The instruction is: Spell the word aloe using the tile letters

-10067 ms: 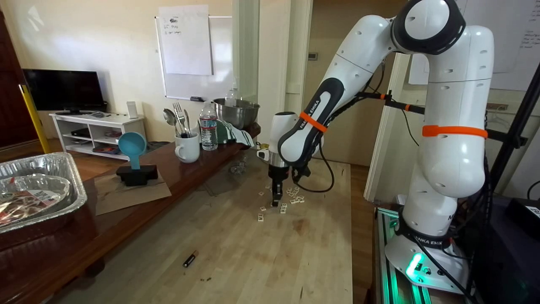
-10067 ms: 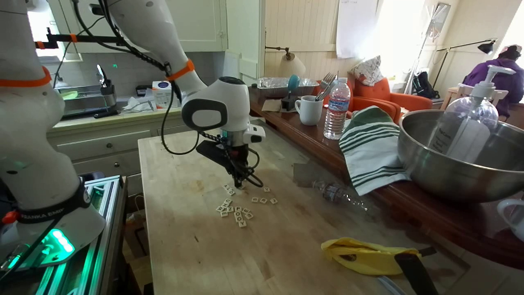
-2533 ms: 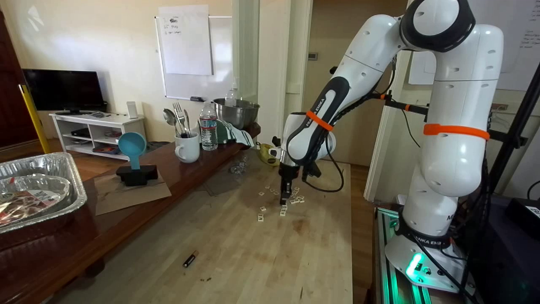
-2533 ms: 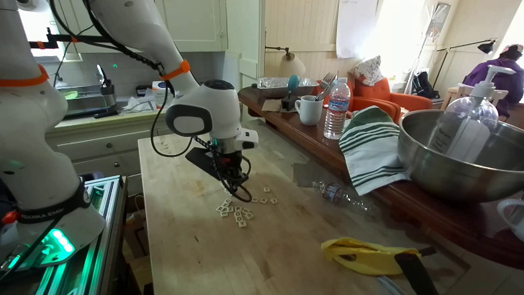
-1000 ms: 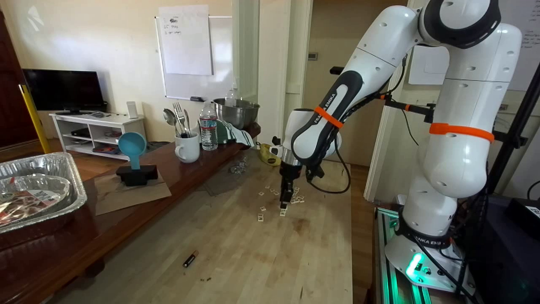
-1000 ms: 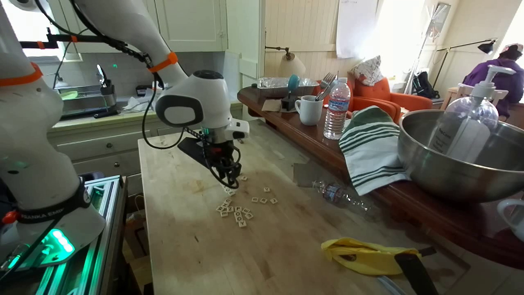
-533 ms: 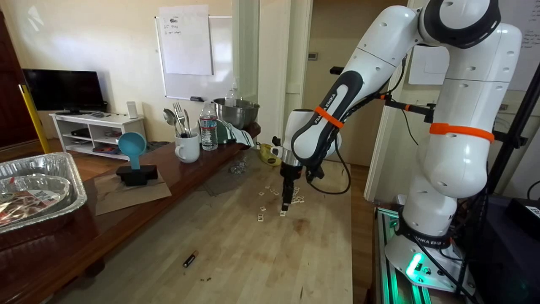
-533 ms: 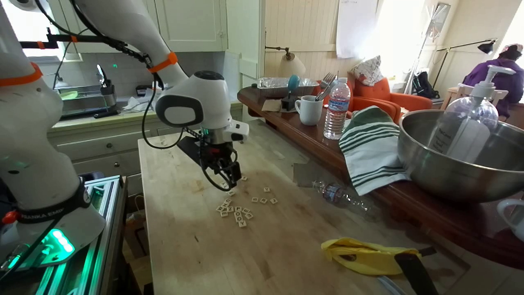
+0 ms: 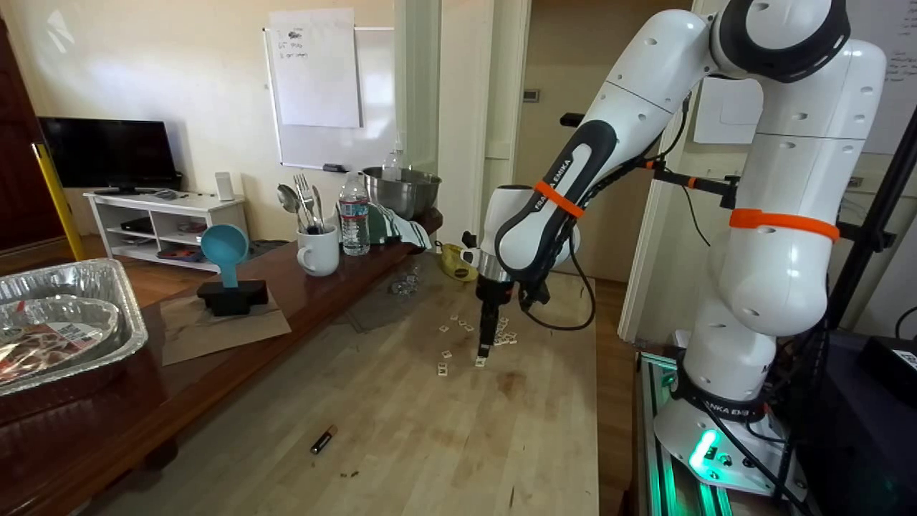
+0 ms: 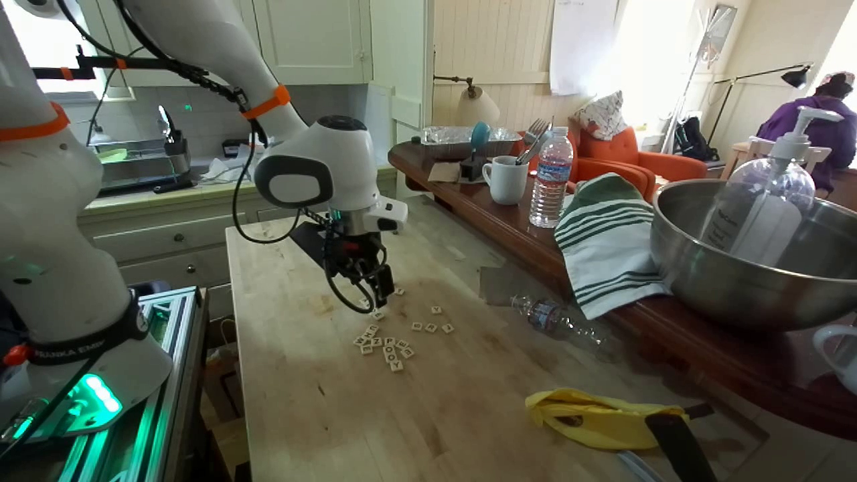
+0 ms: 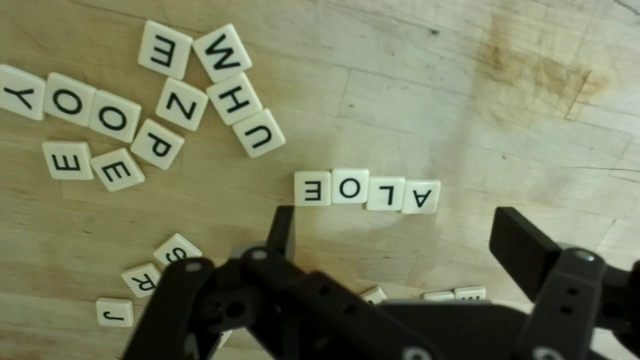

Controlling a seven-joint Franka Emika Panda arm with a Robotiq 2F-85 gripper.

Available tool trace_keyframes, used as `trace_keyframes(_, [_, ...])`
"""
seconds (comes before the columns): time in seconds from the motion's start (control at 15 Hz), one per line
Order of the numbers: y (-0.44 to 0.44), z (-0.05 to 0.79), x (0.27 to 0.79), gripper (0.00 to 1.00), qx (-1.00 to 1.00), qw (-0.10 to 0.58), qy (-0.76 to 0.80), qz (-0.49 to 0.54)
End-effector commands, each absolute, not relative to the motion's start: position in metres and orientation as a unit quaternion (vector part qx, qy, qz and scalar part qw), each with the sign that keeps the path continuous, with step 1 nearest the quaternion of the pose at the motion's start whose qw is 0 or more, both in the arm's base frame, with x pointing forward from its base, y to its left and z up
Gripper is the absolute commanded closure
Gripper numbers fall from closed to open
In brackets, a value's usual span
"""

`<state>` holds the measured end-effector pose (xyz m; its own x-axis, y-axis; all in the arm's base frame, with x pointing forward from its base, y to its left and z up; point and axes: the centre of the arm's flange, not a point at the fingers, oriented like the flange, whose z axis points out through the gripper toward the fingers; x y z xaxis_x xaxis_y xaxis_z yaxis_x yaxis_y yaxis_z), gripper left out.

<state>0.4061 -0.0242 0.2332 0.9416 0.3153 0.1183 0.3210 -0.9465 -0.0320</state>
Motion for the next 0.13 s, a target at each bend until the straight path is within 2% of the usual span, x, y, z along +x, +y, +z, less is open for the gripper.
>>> trace_keyframes(0.0, [-0.0243,0.2332,0.4061,0.0,-0.985,0.025,-0.161,-0.056])
trace_keyframes(0.07, [-0.0243,0.2332,0.4061,0.0,-0.985,0.025,-0.161,-0.056])
